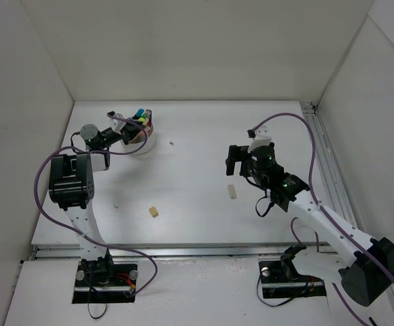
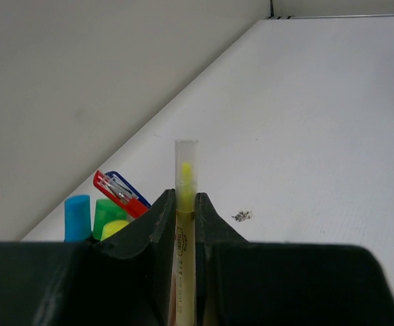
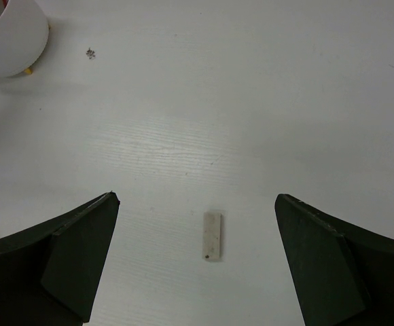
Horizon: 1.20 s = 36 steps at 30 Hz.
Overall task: Sort the stationery into containers
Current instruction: Place the pen in the storage box.
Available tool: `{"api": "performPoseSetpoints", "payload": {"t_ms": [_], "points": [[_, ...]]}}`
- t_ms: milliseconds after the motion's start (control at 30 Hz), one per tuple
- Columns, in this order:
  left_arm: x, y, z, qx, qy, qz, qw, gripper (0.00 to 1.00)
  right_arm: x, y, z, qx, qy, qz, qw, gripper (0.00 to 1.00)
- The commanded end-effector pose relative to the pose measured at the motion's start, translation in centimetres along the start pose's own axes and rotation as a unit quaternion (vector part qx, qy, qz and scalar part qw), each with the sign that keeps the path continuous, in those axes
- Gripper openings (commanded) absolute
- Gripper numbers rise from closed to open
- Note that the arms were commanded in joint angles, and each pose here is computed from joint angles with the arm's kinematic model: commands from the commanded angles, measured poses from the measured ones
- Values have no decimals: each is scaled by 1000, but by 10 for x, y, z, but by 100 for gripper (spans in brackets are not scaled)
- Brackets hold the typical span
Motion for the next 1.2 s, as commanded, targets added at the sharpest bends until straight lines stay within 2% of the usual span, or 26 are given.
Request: {"api": "performPoseSetpoints", "payload": {"t_ms": [0,500,600,700,800,1033,1067,1100,1133,1167], "points": [[1,76,4,-245,-24,-88,965,0,-2,39,8,-4,14,-51,999,98],[17,69,2,-240,-1,-77,968,1,-5,45,17,-1,38,-49,998,98],[16,71,-1,-222,-15,-76,972,21,-3,45,17,-1,40,-51,998,98],[18,74,0,-206,-21,-75,976,25,0,45,16,-2,40,-54,998,98],[18,78,-4,-208,-29,-74,975,43,2,47,16,-3,42,-57,997,98],[22,107,-18,-217,-33,-83,972,50,5,45,19,-4,51,-58,997,98],[22,114,-20,-210,-34,-86,973,59,5,45,18,-5,50,-58,997,98],[22,120,-24,-201,-43,-86,975,74,6,46,20,-4,54,-59,997,98],[23,133,-34,-173,-60,-85,979,99,7,46,21,-2,60,-59,996,98],[23,144,-41,-169,-87,-77,979,100,8,46,21,-1,62,-60,996,98]]}}
Point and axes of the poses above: each gripper's point midway between its finger pads, its own x axis back along the fingers, its own z axis along the line the jaws close on, y = z × x, the point moved 2 cm from there along x, back along the fingers, and after that the axes turned 5 degrees about x, right-handed, at the moved point
